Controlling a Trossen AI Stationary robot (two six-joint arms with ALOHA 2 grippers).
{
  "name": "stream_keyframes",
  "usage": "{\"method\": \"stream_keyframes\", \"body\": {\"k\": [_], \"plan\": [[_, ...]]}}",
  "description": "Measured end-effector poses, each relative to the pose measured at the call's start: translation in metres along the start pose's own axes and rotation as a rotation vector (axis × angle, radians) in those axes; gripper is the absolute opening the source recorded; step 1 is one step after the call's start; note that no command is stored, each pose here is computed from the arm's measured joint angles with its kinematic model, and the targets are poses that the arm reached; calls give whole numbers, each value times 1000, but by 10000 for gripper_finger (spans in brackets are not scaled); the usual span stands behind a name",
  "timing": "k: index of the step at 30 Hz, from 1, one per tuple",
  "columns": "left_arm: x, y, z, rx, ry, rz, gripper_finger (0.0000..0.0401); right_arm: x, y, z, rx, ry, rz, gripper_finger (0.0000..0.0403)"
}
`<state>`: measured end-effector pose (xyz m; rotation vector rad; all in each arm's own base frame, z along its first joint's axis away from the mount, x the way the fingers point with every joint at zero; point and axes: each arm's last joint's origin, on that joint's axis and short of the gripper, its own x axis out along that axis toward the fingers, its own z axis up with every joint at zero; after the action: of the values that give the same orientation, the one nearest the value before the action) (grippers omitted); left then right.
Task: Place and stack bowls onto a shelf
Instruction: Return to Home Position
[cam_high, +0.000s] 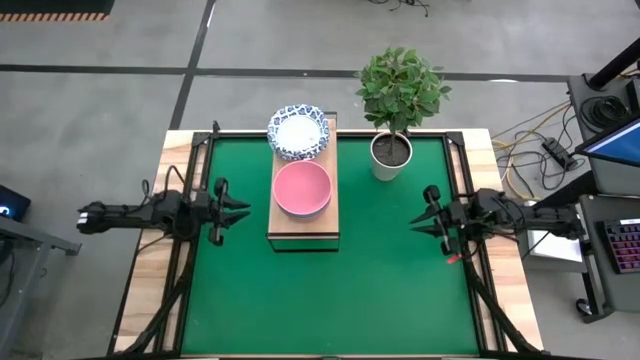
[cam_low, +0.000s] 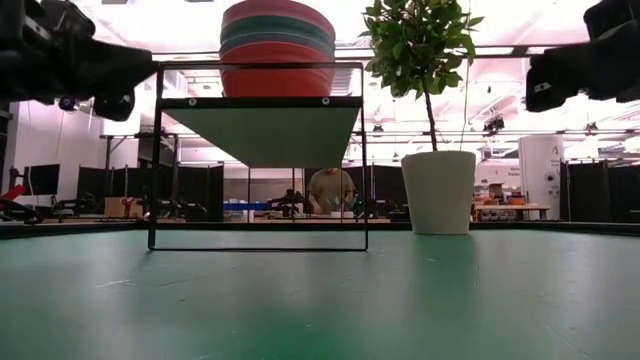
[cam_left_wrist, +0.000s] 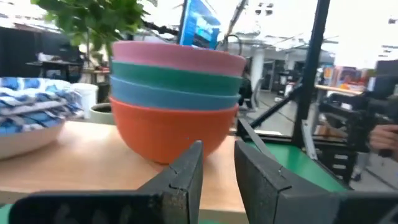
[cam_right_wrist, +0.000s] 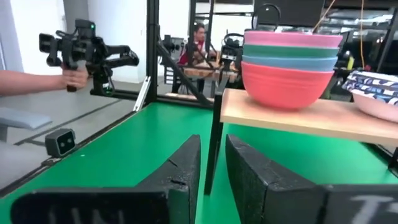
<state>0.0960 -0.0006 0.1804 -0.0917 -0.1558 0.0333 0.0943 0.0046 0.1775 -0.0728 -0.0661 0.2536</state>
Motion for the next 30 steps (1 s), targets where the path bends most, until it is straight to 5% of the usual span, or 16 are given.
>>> {"method": "stream_keyframes", "body": {"k": [10, 14, 19, 30], "plan": [[1, 1, -6, 1, 68, 36, 74, 2, -1, -7, 56, 14, -40, 61], [1, 4, -10, -5, 104, 130, 74, 2, -8, -11, -94, 88, -253, 60], [2, 5, -9, -5, 107, 145, 74, 1, -13, -11, -123, 115, -442, 59], [2, 5, -9, -5, 111, 145, 74, 1, -14, -11, -125, 115, -461, 59]]}}
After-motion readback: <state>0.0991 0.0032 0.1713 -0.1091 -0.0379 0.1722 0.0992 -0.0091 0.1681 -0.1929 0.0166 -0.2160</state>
